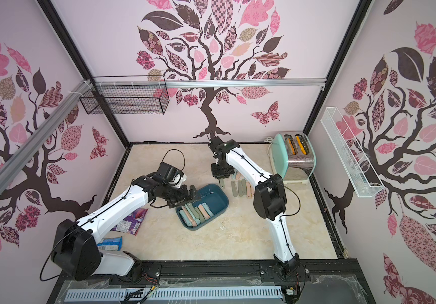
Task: Take the fruit knife out of the storage box
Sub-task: Place the fruit knife at the center of the board.
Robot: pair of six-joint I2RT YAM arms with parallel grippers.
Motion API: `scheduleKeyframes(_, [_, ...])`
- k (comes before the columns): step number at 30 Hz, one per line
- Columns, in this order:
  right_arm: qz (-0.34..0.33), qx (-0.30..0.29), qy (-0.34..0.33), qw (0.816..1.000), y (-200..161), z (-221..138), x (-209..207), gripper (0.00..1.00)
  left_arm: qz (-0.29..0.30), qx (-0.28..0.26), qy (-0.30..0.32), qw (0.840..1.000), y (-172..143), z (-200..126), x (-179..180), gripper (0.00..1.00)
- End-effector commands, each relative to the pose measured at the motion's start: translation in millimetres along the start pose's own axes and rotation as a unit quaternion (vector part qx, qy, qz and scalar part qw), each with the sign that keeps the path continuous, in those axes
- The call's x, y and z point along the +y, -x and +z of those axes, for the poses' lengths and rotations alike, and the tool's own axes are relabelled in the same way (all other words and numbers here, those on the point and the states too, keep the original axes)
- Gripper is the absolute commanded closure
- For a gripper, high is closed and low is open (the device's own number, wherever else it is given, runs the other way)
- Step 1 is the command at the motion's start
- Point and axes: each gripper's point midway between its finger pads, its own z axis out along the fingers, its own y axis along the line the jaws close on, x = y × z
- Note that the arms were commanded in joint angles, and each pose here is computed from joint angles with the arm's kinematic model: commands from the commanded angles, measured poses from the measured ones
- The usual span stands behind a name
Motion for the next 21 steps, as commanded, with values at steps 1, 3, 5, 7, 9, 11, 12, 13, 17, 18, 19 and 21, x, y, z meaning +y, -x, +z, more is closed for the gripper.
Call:
scheduleKeyframes(1, [0.018, 0.016, -0.001, 1.000, 2.9, 16.4, -7.6, 0.90, 0.019, 0.004, -0.024, 1.000, 9.6, 8.8, -23.5, 0.02])
scheduleKeyframes(3, [0.029, 0.023, 0.001, 0.999, 5.8, 28.0, -13.5, 0.90, 0.024, 0.013, -0.025, 0.999, 9.3, 14.5, -29.6, 0.02])
scheduleKeyframes(5, [0.035, 0.030, 0.002, 0.999, 8.2, 39.5, -17.8, 0.90, 0.030, 0.018, -0.026, 0.999, 8.2, 16.6, -34.1, 0.02])
scheduleKeyframes(7, [0.033, 0.037, -0.003, 0.999, 9.1, 50.0, -21.0, 0.90, 0.032, 0.022, -0.025, 0.999, 6.4, 17.2, -34.2, 0.02])
scheduleKeyframes(9, [0.034, 0.046, -0.009, 0.998, 8.4, 60.7, -25.0, 0.90, 0.036, 0.025, -0.022, 0.999, 4.8, 16.6, -32.9, 0.02])
scheduleKeyframes(11, [0.036, 0.057, -0.014, 0.998, 5.8, 71.0, -29.7, 0.90, 0.038, 0.028, -0.019, 0.999, 3.1, 16.3, -31.4, 0.02])
scheduleKeyframes(12, [0.036, 0.061, -0.018, 0.997, 4.1, 75.0, -32.2, 0.90, 0.039, 0.029, -0.018, 0.999, 2.6, 16.2, -30.7, 0.02])
scheduleKeyframes(13, [0.035, 0.064, -0.025, 0.997, 2.3, 78.4, -35.0, 0.90, 0.040, 0.030, -0.017, 0.999, 1.8, 16.3, -30.7, 0.02])
scheduleKeyframes(17, [0.037, 0.072, -0.041, 0.996, -5.4, 88.9, -45.2, 0.90, 0.043, 0.032, -0.015, 0.998, -0.3, 14.4, -29.0, 0.02])
scheduleKeyframes(18, [0.038, 0.073, -0.043, 0.996, -6.7, 90.0, -47.2, 0.90, 0.044, 0.032, -0.014, 0.998, -0.9, 14.0, -28.7, 0.02])
scheduleKeyframes(19, [0.040, 0.074, -0.045, 0.995, -7.9, 91.4, -49.4, 0.90, 0.044, 0.033, -0.012, 0.998, -1.6, 14.1, -27.3, 0.02])
scheduleKeyframes(21, [0.046, 0.075, -0.051, 0.995, -9.2, 92.6, -53.3, 0.90, 0.045, 0.034, -0.011, 0.998, -2.9, 14.8, -25.9, 0.02])
